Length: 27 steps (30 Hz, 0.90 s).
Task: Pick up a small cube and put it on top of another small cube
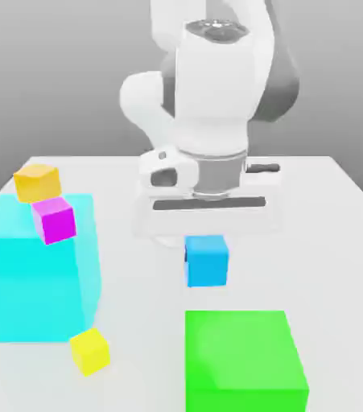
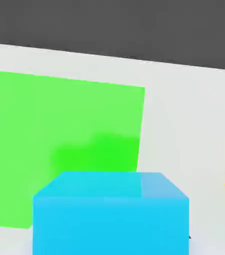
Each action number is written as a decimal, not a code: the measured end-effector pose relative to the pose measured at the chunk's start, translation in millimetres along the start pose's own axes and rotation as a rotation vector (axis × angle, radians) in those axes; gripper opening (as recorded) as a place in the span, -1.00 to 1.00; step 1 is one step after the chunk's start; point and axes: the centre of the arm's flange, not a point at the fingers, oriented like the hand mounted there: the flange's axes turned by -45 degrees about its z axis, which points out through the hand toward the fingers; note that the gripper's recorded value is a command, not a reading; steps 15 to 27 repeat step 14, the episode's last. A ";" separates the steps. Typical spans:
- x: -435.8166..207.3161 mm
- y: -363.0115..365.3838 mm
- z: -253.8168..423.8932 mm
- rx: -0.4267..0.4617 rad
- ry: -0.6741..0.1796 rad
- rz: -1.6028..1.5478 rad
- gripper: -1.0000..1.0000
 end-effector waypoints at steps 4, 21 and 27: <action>-19.8 89.5 -55.6 0.009 -0.004 0.161 -1.00; -56.9 157.0 -43.6 0.022 -0.006 0.295 1.00; -56.9 157.0 -43.6 0.022 -0.006 0.295 1.00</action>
